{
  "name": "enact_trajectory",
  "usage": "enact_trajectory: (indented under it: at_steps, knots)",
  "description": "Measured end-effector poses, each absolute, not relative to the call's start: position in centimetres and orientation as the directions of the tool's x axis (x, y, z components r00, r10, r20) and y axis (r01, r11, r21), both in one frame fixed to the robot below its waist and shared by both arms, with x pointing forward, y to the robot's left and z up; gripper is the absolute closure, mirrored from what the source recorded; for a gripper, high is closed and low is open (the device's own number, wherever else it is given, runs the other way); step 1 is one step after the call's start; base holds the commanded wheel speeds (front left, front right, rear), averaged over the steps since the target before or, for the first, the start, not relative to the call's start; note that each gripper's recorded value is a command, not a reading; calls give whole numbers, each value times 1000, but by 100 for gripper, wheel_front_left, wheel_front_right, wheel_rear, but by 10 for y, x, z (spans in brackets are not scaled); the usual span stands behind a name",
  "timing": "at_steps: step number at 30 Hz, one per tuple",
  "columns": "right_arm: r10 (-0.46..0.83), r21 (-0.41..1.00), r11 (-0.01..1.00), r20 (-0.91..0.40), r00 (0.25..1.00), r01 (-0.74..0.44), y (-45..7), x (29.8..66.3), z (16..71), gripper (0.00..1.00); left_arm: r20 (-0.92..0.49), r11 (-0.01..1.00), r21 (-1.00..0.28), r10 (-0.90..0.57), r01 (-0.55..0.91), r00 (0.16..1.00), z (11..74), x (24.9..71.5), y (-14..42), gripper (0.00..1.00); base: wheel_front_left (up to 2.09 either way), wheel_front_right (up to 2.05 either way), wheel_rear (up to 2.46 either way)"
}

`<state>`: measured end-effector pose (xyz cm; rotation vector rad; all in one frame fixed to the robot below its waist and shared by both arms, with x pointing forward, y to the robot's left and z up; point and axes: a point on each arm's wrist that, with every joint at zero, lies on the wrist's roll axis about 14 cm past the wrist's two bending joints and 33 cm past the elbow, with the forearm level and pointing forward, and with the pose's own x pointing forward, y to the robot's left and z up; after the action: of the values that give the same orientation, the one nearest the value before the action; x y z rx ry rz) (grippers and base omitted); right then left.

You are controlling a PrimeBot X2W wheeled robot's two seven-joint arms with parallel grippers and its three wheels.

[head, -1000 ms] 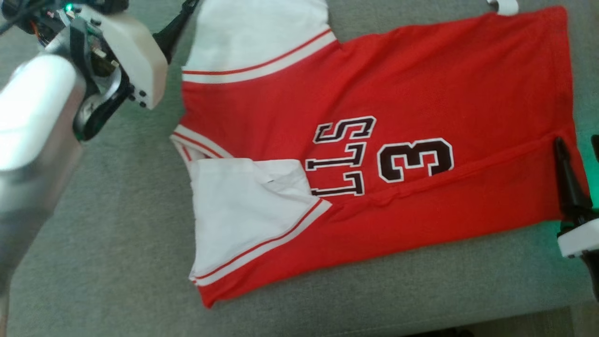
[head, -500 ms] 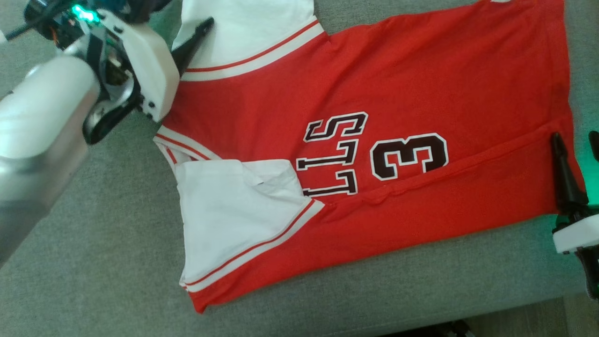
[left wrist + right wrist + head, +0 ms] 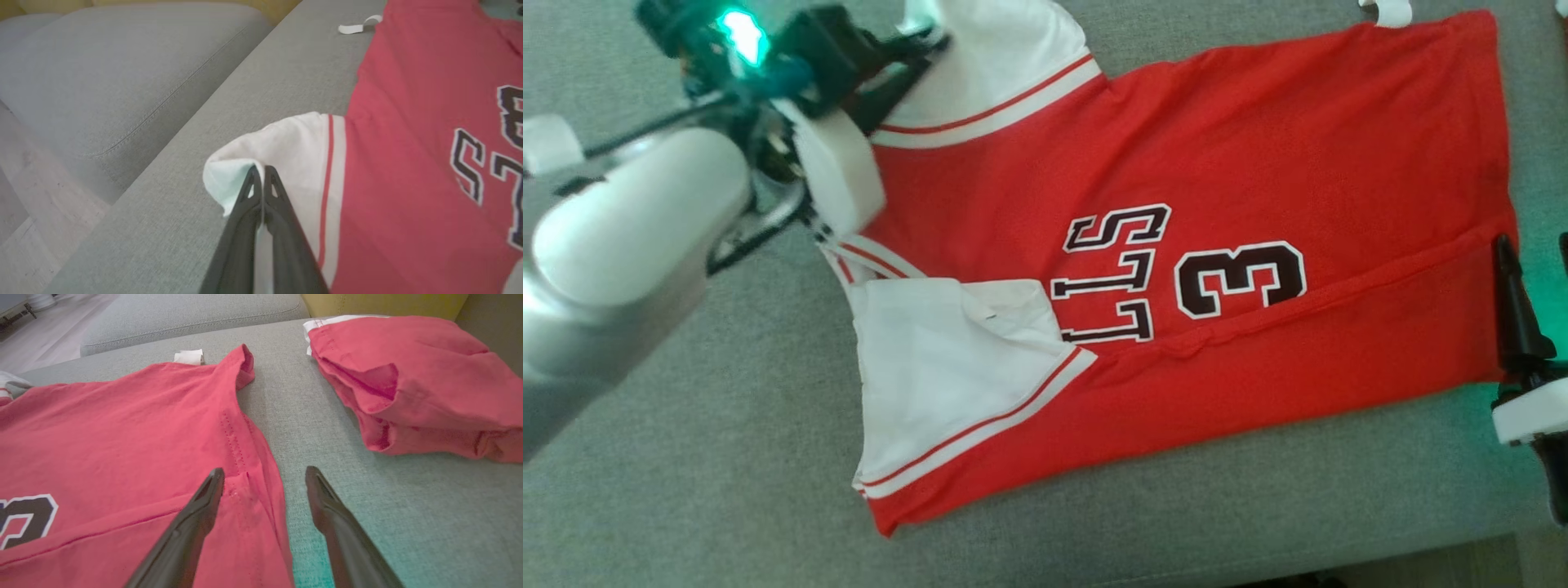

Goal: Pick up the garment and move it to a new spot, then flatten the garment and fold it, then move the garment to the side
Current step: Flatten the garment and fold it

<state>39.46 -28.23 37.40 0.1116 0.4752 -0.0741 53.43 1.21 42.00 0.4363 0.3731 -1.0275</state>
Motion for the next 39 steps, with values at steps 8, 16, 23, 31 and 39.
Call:
enact_trajectory:
  at_steps: [8, 16, 23, 31, 39]
  knots:
    - [-34, 97, 991, -453, 891, 87, -277, 397, 377, 0, -475, 360, 0, -821, 933, 317, 423, 476, -21, 0, 0, 0, 0]
    - [-35, 95, 992, -456, 889, 88, -277, 395, 378, 0, -407, 392, -47, -847, 919, 341, 451, 491, -21, 0, 0, 0, 0]
    - [-43, 93, 991, -462, 886, 96, -278, 393, 374, 0, -414, 505, 40, -777, 862, 474, 458, 543, 14, 0, 0, 0, 0]
    - [-50, 87, 991, -487, 872, 106, -280, 390, 363, 0, -503, 600, 127, -648, 790, 572, 425, 583, 56, 0, 0, 0, 0]
    - [-58, 79, 991, -495, 867, 111, -283, 395, 358, 0, -537, 621, 68, -637, 781, 554, 395, 592, 44, 0, 0, 0, 0]
